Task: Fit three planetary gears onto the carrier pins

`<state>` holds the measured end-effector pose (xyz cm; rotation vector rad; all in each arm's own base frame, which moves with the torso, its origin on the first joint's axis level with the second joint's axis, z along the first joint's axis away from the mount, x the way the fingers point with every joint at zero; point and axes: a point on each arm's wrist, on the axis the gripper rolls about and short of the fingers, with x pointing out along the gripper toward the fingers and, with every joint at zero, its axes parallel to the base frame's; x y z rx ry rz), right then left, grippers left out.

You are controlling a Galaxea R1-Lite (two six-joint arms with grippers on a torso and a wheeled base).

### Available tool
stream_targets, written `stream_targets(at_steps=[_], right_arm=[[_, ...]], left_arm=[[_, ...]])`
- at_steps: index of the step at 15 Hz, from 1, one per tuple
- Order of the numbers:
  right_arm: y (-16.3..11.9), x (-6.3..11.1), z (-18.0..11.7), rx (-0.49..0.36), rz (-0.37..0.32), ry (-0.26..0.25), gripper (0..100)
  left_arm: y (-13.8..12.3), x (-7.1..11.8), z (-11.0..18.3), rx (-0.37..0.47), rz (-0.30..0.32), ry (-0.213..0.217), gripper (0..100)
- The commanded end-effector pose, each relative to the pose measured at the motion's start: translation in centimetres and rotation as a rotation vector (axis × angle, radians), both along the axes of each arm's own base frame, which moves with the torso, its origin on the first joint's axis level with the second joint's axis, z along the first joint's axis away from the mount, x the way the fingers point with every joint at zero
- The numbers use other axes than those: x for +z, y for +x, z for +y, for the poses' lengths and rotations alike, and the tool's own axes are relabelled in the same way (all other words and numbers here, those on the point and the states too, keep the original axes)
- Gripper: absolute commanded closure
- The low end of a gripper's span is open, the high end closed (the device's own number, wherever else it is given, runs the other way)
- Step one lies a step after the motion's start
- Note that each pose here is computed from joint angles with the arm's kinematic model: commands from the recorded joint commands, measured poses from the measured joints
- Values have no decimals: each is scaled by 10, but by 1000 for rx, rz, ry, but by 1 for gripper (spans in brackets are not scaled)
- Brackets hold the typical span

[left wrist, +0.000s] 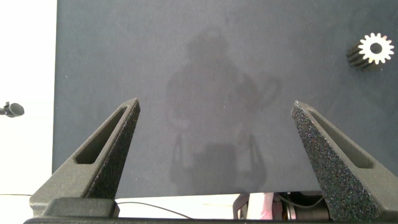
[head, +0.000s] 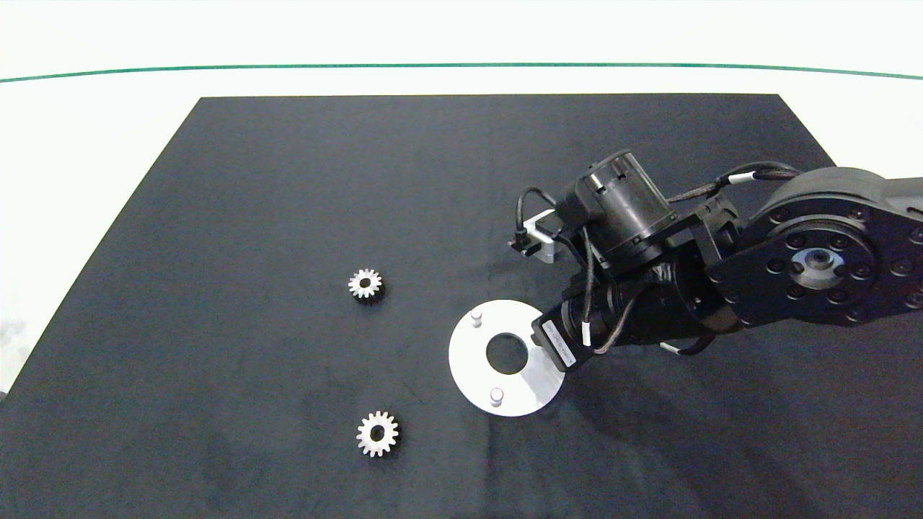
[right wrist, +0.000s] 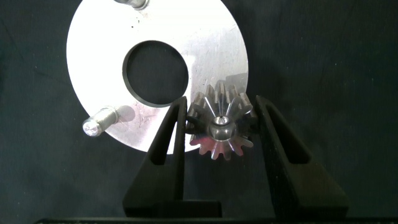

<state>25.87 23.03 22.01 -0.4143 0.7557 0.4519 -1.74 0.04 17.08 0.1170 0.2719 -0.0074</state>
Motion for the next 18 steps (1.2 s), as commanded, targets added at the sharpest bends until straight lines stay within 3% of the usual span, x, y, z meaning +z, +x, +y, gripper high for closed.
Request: stream_targets(at_steps=[1, 9, 13, 15, 18], right_arm=[[0, -2, 1, 3, 4, -7, 0], [-6, 2, -3, 5, 3, -2, 0], [-52, 37, -31, 20, -57, 83, 0], [-84, 58, -61, -10, -123, 139, 0], [-131, 69, -111, -65, -218, 173, 0]], left_arm=[[0, 1, 0, -1, 1, 1, 0], [1, 2, 0, 1, 0, 1, 0], [0, 1, 0, 2, -2, 0, 0], [-1, 1, 0, 3, -6, -2, 0], [-1, 1, 0, -13, -6, 1, 0]])
